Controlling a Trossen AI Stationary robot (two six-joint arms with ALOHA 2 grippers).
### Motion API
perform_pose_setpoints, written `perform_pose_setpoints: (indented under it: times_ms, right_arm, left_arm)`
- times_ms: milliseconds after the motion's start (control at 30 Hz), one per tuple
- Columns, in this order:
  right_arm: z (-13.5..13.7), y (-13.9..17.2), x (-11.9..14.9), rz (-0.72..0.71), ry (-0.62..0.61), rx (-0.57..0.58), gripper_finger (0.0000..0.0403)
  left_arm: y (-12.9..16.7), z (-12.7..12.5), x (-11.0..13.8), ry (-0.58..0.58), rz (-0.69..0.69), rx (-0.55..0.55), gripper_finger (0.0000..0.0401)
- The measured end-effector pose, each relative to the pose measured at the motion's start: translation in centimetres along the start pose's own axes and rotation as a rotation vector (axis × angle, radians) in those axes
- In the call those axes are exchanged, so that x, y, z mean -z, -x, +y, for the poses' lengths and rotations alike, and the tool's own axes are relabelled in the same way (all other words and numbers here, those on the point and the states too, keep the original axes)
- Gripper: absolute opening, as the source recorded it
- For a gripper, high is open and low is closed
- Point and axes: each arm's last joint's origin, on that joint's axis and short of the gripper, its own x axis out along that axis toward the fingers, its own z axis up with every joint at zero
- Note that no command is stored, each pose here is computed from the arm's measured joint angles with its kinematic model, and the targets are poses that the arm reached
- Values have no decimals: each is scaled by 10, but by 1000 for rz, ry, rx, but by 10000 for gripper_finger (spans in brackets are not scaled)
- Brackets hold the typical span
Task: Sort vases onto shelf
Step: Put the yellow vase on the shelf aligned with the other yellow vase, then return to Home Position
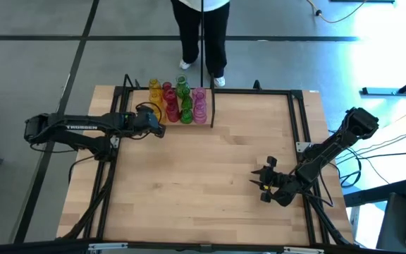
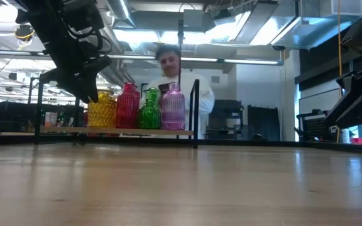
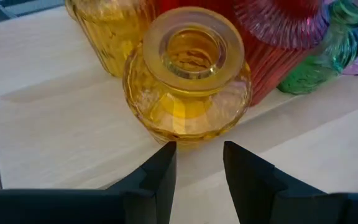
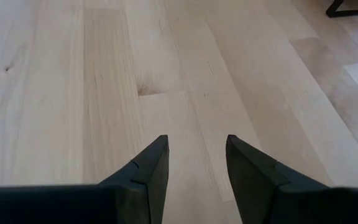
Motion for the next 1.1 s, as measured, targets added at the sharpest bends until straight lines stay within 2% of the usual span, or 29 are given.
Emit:
perform_pose_setpoints:
  times_ms: [200, 400, 567, 633, 700, 867, 967, 1100]
  right_arm:
    - [0, 0, 0, 0, -2, -2, 143]
    - [0, 0, 0, 9, -2, -12, 143]
    - [4, 0, -3, -21, 17, -43, 143]
    - [6, 2, -8, -51, 42, -71, 141]
    - [6, 6, -13, -75, 58, -110, 133]
    - [1, 21, -24, -112, 104, -196, 88]
    - [-5, 29, -34, -139, 129, -268, 50]
    - [-24, 24, -45, -172, 113, -389, 6]
  left_arm:
    - [5, -3, 4, -34, 54, 73, 126]
    - [30, -3, 0, -63, 32, 165, 124]
    - [56, -2, -2, -191, -39, 301, 94]
    - [66, -3, -2, -297, -113, 379, 74]
    - [73, -2, 0, -351, -192, 463, 53]
    - [80, 3, 10, -419, -353, 657, 7]
    - [76, 6, 20, -446, -388, 812, 4]
    - [72, 6, 30, -469, -460, 1058, 5]
